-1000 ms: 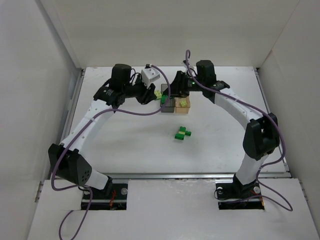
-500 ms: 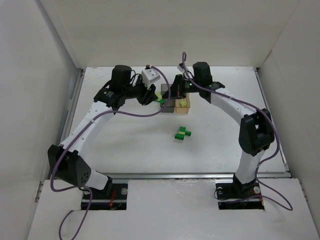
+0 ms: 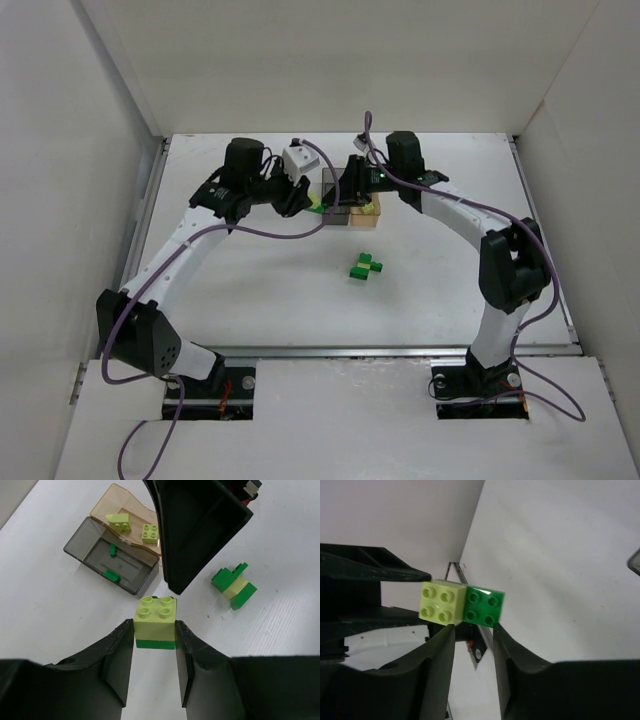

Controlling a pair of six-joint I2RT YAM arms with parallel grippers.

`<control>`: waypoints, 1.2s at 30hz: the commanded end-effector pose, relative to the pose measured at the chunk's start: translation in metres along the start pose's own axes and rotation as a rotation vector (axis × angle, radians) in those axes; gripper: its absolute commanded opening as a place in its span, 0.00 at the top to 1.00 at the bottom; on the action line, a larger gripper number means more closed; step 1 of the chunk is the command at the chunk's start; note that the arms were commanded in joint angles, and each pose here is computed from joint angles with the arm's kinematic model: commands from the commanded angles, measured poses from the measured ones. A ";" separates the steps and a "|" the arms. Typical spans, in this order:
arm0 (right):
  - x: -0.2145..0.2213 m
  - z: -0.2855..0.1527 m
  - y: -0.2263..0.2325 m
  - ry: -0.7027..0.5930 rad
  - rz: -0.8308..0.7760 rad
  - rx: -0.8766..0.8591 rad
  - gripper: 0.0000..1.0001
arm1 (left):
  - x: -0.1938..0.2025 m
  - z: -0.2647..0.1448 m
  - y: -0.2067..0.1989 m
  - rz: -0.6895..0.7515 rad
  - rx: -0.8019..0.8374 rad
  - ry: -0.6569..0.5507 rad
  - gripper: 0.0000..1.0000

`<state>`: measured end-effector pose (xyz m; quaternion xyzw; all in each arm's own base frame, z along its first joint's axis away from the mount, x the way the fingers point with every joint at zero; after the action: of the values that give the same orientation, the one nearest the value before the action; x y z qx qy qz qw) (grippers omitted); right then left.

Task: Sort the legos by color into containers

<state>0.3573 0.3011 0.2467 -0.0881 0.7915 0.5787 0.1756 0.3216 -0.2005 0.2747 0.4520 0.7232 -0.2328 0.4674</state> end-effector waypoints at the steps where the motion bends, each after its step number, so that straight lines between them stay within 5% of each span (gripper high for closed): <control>1: -0.005 -0.015 0.004 -0.049 -0.039 -0.012 0.56 | -0.013 -0.015 -0.003 0.046 -0.026 -0.049 1.00; 7: -0.016 -0.047 0.007 -0.086 -0.037 -0.034 0.27 | -0.026 -0.024 -0.002 0.142 -0.042 -0.100 1.00; 13: -0.011 -0.061 0.032 -0.022 -0.100 -0.137 0.12 | -0.056 -0.036 -0.016 0.305 0.014 -0.278 1.00; 18: -0.017 -0.069 0.057 -0.029 -0.171 -0.200 0.12 | -0.080 -0.054 -0.033 0.469 0.026 -0.489 1.00; 25: -0.021 -0.081 0.093 -0.052 -0.217 -0.308 0.13 | -0.112 -0.064 -0.042 0.457 0.069 -0.614 1.00; 36: -0.014 -0.089 0.110 -0.070 -0.187 -0.408 0.26 | -0.120 -0.064 -0.051 0.477 0.089 -0.651 1.00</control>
<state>0.3310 0.2523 0.3551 -0.1434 0.6656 0.6989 0.2191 0.2744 -0.2262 0.3773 0.5262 0.4510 -0.2797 0.6644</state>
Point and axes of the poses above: each gripper's point midway between its finger pads, its own z axis out along the fingers, its own y axis along the line the jaws close on, x = y × z, the point moved 4 cm from there along -z, back along the fingers, and after that the axes turned 2 degrees about z, right-handed, at the moved point
